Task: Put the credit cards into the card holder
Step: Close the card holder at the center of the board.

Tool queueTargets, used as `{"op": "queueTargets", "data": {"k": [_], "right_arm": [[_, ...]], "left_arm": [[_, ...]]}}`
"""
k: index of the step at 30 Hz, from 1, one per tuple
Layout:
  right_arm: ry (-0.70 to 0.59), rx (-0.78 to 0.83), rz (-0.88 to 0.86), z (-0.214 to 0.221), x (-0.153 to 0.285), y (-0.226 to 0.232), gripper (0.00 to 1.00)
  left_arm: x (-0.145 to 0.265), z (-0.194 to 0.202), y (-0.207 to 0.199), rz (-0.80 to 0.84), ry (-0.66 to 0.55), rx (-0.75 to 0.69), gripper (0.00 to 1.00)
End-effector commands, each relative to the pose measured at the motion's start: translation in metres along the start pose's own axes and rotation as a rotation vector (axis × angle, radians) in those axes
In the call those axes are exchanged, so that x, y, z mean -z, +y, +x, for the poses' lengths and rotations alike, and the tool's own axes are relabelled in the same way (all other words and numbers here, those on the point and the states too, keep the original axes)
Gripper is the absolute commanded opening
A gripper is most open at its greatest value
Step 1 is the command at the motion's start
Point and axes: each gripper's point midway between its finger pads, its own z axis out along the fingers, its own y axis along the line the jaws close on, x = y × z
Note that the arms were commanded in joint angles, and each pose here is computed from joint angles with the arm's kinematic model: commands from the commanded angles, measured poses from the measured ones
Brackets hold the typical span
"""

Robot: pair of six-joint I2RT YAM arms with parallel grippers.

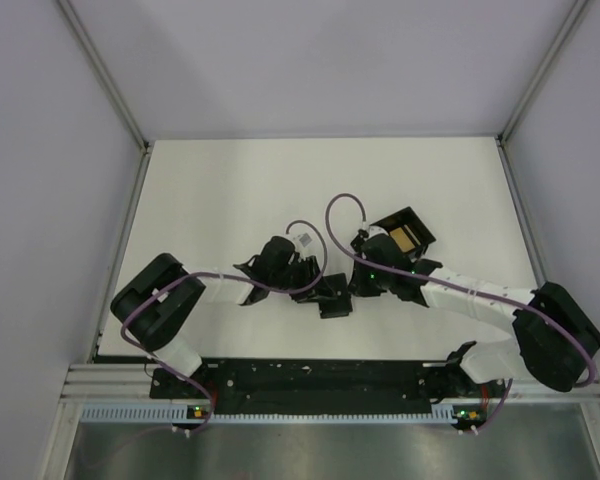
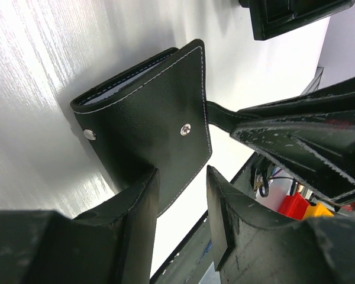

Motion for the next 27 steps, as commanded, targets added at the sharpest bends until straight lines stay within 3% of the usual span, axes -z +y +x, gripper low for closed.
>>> {"op": "queueTargets", "data": {"k": [1,8,15,19,27], "right_arm": [[-0.003,0.051,-0.056,-0.008,-0.002,0.023,0.11],[0.056,0.063,-0.045,-0.001,-0.017,0.03,0.13],[0.087,0.055,-0.057,0.001,-0.02,0.037,0.27],[0.047,0.06,-0.085,-0.01,-0.008,0.046,0.37],[-0.049,0.08,-0.13,-0.04,0.024,0.062,0.4]], "left_arm": [[-0.006,-0.007,-0.005,0.0,-0.006,-0.022,0.42],[-0.007,-0.005,-0.006,-0.001,0.004,-0.028,0.42],[-0.004,-0.003,-0.006,-0.001,0.0,-0.038,0.42],[0.002,-0.005,-0.008,-0.004,-0.026,-0.042,0.42],[0.014,-0.011,-0.019,0.003,-0.062,-0.073,0.43]]}}
